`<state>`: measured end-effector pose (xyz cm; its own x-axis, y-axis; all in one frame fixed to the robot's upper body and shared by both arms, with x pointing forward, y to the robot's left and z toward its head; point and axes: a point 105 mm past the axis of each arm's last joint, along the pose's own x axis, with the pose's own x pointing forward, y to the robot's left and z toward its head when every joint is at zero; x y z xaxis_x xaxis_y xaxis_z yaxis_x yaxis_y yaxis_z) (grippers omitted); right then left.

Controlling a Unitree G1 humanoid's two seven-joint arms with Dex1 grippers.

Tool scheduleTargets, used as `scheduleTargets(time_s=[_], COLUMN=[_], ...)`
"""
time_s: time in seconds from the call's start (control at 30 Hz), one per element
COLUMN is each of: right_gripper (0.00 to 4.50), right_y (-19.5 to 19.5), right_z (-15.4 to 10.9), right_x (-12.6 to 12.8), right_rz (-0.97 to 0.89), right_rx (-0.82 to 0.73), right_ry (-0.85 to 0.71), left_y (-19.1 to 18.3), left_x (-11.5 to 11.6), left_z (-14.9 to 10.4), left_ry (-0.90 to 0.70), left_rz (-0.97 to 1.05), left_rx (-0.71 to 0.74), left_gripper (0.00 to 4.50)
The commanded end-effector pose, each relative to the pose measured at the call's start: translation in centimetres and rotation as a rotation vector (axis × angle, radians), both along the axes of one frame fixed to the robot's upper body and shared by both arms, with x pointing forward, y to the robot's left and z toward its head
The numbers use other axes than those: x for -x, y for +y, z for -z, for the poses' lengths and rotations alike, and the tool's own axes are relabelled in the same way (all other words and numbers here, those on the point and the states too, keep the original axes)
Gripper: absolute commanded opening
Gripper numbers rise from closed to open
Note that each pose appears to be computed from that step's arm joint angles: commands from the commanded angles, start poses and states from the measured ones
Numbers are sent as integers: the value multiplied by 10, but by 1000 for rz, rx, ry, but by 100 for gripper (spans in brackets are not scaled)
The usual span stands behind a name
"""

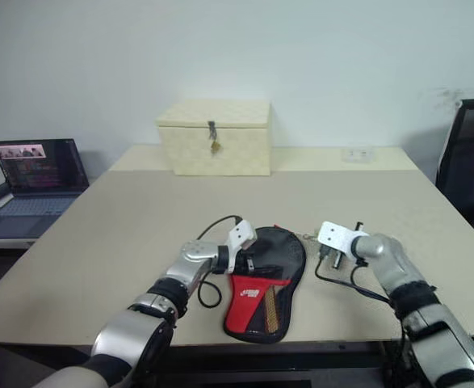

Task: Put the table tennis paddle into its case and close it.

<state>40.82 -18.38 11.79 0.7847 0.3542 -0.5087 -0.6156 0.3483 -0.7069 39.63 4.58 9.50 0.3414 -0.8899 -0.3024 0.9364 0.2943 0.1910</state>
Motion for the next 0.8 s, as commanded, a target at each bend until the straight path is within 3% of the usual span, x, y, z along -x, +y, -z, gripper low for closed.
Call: scheduleTargets(time_s=[0.03, 0.17, 0.3, 0.4, 0.67, 0.8], right_gripper=[4, 4, 4, 4, 4, 4], right_y=[-14, -30, -17, -1, 40, 48], right_z=[-25, -33, -36, -28, 8, 8], right_x=[17, 51, 97, 132, 186, 212], right_rz=[12, 10, -80, -168, -296, -361], right_rx=[11, 23, -24, -26, -46, -70], right_ry=[-32, 45, 200, 320, 479, 570], left_y=[5, 4, 2, 2, -4, -5], left_x=[18, 18, 18, 17, 17, 17], left_z=[44, 47, 47, 47, 49, 49], left_ry=[129, 131, 130, 129, 119, 116], left_rz=[27, 24, 19, 14, 8, 10], left_rx=[-101, -114, -116, -118, -125, -127], left_gripper=[450, 450, 450, 450, 450, 450])
